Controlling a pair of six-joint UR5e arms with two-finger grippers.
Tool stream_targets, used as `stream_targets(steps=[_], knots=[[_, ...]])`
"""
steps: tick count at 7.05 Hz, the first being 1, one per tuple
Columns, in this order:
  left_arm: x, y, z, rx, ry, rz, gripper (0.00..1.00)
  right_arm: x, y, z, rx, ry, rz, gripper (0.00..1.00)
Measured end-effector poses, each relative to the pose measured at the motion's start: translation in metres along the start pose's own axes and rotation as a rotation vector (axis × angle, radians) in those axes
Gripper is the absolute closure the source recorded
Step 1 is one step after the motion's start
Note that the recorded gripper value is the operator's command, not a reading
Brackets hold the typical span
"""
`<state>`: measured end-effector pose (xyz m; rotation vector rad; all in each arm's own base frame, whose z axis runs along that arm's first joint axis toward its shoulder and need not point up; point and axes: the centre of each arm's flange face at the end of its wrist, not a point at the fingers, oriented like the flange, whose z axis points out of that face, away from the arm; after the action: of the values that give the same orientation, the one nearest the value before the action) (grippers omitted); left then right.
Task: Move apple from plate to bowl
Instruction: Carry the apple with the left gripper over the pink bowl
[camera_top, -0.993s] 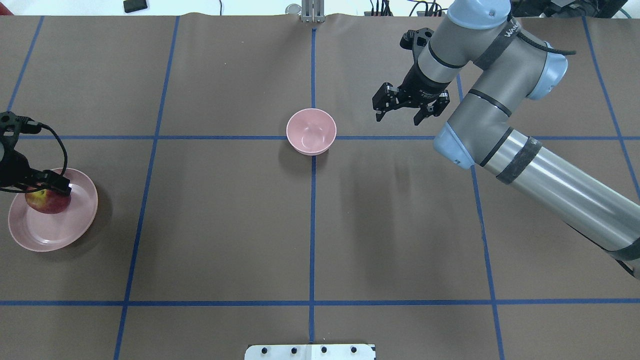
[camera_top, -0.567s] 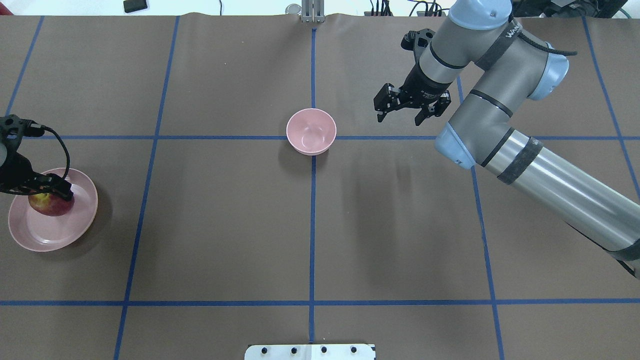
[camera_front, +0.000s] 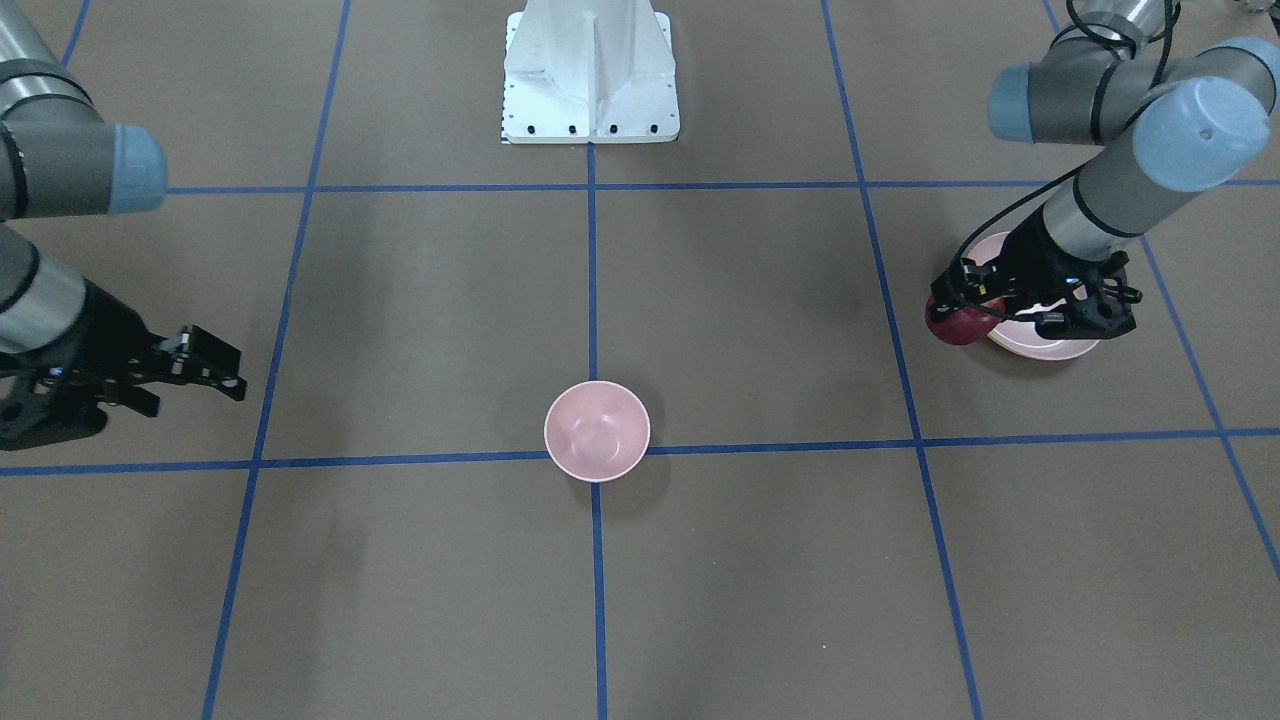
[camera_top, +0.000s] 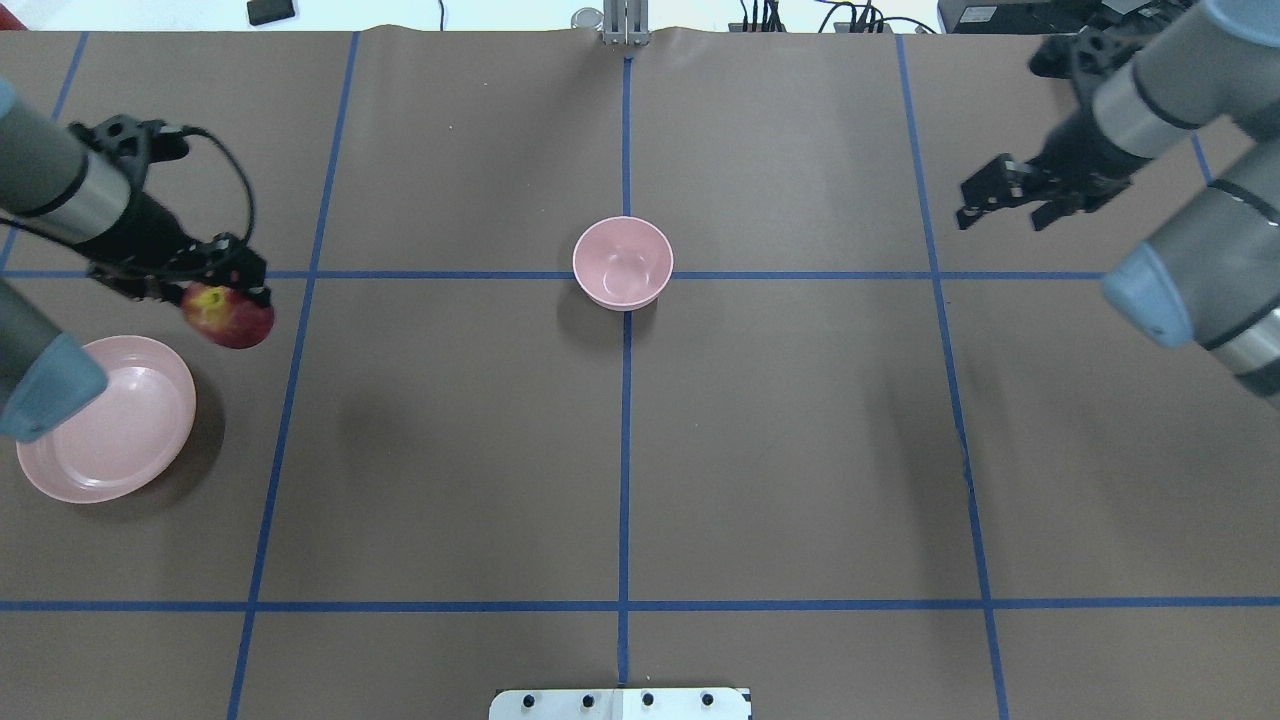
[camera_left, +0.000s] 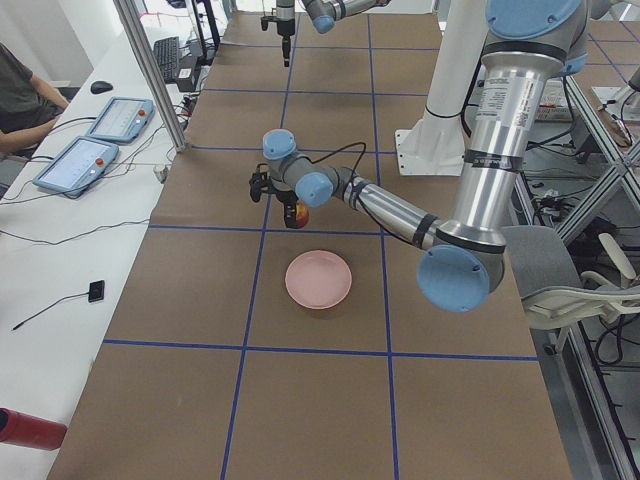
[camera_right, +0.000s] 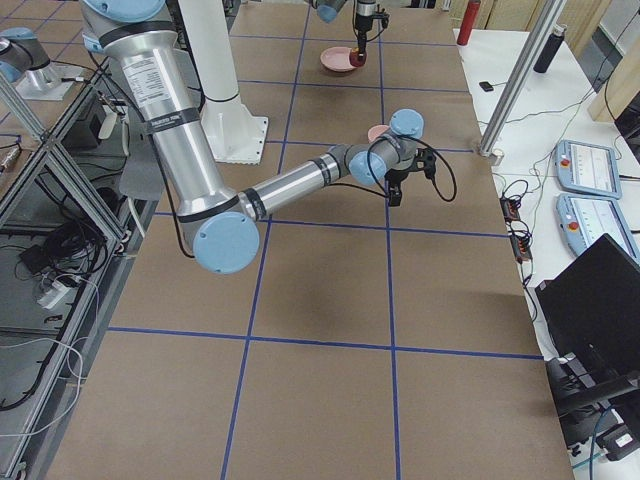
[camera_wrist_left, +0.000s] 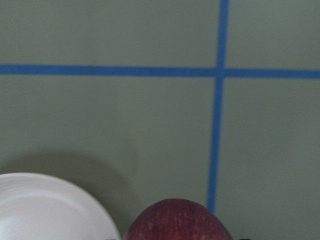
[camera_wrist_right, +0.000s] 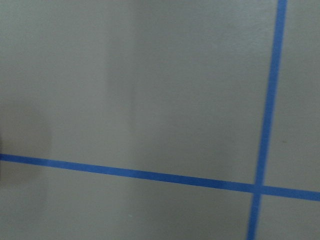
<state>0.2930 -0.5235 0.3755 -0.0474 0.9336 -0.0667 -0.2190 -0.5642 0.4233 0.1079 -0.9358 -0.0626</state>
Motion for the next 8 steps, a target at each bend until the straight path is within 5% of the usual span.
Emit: stream_targets(steps=[3,6,8], knots=[[0.191,-0.022,0.013,0.016,-0.036,-0.125,1.00,0.155,0.077,-0.030,-0.021,0.073,-0.133,0.01],[0.325,-0.045,0.047,0.046,-0.066,-0.167,1.00,0.190,0.103,-0.034,-0.035,0.085,-0.156,0.01],[0.349,-0.050,0.073,0.078,-0.051,-0.156,1.00,0.191,0.103,-0.034,-0.036,0.086,-0.155,0.01]])
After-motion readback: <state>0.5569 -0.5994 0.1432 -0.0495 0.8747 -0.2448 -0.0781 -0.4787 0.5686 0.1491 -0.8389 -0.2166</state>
